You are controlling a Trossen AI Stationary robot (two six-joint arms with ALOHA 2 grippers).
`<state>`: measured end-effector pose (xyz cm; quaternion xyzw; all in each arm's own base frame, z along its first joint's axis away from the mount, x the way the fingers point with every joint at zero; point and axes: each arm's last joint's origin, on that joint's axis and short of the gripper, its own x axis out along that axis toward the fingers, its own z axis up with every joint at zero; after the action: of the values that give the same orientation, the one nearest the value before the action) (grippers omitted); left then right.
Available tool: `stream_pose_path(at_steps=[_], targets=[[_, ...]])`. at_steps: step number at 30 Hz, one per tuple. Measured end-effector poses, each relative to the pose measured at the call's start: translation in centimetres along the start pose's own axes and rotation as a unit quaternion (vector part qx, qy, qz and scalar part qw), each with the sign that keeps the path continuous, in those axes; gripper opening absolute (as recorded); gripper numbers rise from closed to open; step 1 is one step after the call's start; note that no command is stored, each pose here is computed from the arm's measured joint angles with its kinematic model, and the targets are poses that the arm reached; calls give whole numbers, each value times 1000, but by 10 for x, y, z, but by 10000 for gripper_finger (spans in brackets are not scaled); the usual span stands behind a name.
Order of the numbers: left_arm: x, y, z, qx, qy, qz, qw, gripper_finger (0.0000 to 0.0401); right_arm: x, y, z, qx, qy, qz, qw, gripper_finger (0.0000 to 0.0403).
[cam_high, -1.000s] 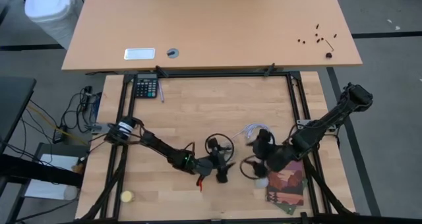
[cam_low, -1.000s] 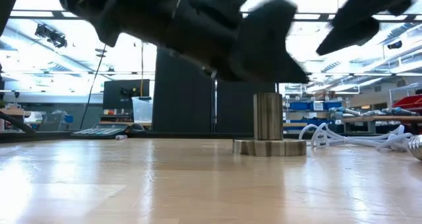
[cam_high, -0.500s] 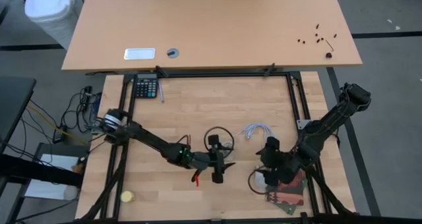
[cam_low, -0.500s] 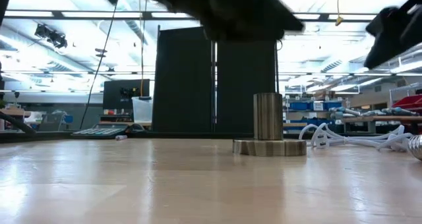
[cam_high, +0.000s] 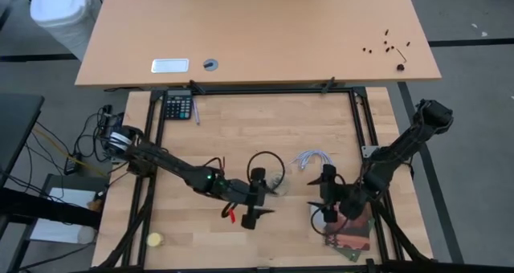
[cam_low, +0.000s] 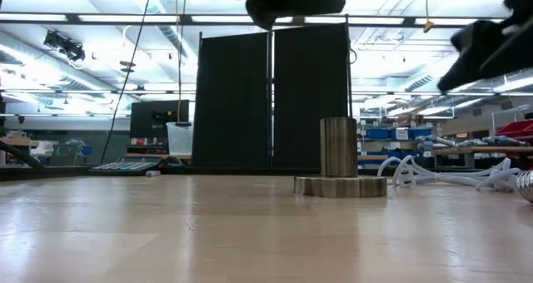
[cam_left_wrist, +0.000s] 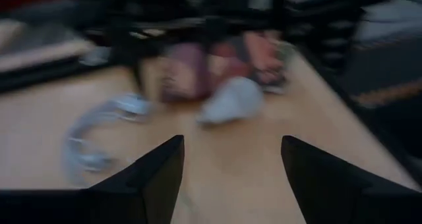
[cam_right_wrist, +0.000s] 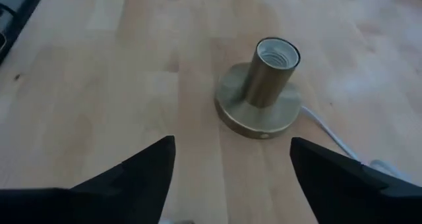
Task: Screw lightbulb
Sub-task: Return to Home Position
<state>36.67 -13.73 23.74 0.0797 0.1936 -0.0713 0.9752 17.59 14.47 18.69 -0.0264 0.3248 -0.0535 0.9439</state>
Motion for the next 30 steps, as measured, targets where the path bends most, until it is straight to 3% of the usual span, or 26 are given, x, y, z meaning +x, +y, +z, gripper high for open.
stream_pose_path(at_steps=[4, 7, 11, 15, 23, 30], targets=[[-2, -6, -7, -19, 36, -105, 994, 242, 7, -7, -16, 17, -18, 28, 999, 283], [-4, -9, -16, -40, 90, -143, 985, 222, 8, -11, -23, 27, -22, 46, 998, 261], [-8, -9, -32, -60, 180, -138, 972, 181, 2, -12, -27, 26, -26, 58, 998, 229], [-12, -12, -39, -61, 219, -138, 964, 135, -8, -14, -22, 17, -57, 51, 997, 196], [-25, -12, -39, -52, 221, -149, 962, 61, -18, -20, -16, 3, -89, 40, 995, 160], [-63, -1, -57, -78, 184, -133, 971, 15, -19, -22, -15, -1, -90, 38, 995, 159]])
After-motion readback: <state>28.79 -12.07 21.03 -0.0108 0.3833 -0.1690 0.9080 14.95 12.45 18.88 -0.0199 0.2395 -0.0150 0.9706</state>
